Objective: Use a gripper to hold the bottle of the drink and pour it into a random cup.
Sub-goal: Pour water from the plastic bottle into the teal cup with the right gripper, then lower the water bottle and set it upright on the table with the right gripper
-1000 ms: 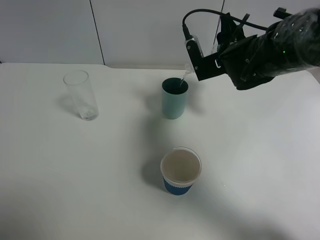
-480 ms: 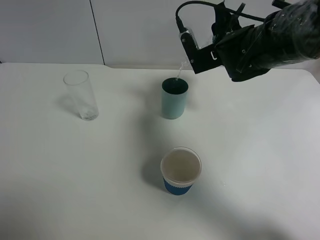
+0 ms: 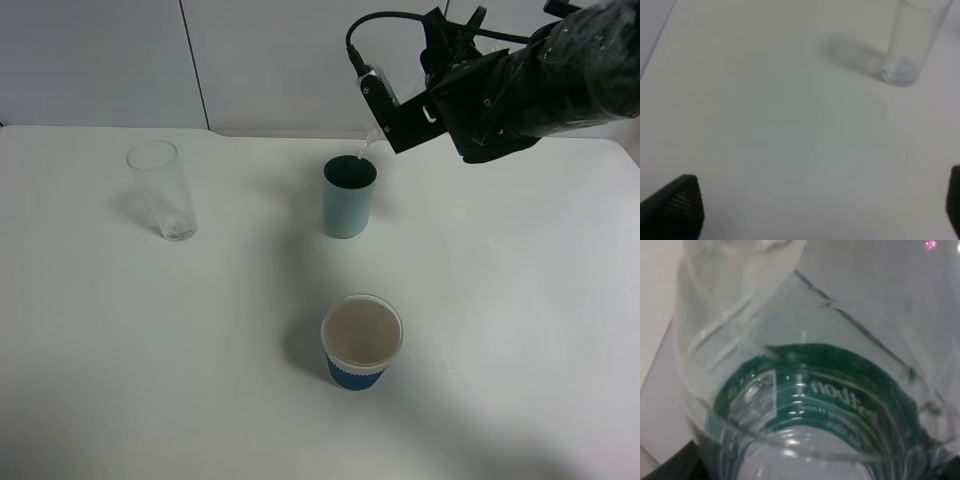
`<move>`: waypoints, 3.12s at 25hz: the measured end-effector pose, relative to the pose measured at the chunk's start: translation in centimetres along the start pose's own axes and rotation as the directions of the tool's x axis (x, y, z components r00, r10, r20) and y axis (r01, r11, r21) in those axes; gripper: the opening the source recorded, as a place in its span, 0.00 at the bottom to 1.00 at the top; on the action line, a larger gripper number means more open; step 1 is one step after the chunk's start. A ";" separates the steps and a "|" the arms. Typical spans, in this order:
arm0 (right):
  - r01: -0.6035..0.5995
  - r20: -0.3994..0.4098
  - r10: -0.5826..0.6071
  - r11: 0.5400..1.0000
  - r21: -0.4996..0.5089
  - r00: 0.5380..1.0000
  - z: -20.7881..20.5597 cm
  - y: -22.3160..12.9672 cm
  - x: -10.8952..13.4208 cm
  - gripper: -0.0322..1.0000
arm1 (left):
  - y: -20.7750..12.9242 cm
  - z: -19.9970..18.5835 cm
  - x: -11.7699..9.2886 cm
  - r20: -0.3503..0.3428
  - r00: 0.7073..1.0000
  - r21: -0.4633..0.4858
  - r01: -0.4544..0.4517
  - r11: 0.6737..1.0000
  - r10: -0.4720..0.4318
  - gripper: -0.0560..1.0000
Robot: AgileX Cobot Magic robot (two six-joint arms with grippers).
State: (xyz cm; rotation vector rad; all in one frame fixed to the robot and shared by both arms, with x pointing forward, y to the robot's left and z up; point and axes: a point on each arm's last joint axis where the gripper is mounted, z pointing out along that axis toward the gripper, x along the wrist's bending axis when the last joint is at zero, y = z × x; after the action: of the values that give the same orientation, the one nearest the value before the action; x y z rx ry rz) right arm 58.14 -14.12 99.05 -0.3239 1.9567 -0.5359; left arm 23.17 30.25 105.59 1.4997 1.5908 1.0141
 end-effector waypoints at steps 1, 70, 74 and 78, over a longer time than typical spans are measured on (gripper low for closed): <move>0.007 0.000 -0.007 1.000 -0.001 1.000 0.0 0.0 0.0 0.58 | 0.0 0.0 0.0 0.000 1.000 0.000 0.000 1.000 0.000 0.98; -0.998 -0.349 0.936 0.048 0.038 0.032 -0.3 -3.9 -0.5 0.58 | 0.0 0.0 0.0 0.000 1.000 0.000 0.000 1.000 0.000 0.98; -1.000 -0.448 0.894 0.020 -0.007 0.021 -0.4 -4.7 -0.5 0.58 | 0.0 0.0 0.0 0.000 1.000 0.000 0.000 1.000 0.000 0.98; -0.994 -0.536 0.841 0.022 -0.108 0.077 -0.6 -4.1 0.3 0.58 | 0.0 0.0 0.0 0.000 1.000 0.000 0.000 1.000 0.000 0.98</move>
State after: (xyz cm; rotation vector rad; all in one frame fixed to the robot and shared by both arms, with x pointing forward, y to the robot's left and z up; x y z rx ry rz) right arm 57.41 -17.64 101.16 0.9353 2.0628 0.9195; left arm 23.17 30.25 105.59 1.4997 1.5908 1.0141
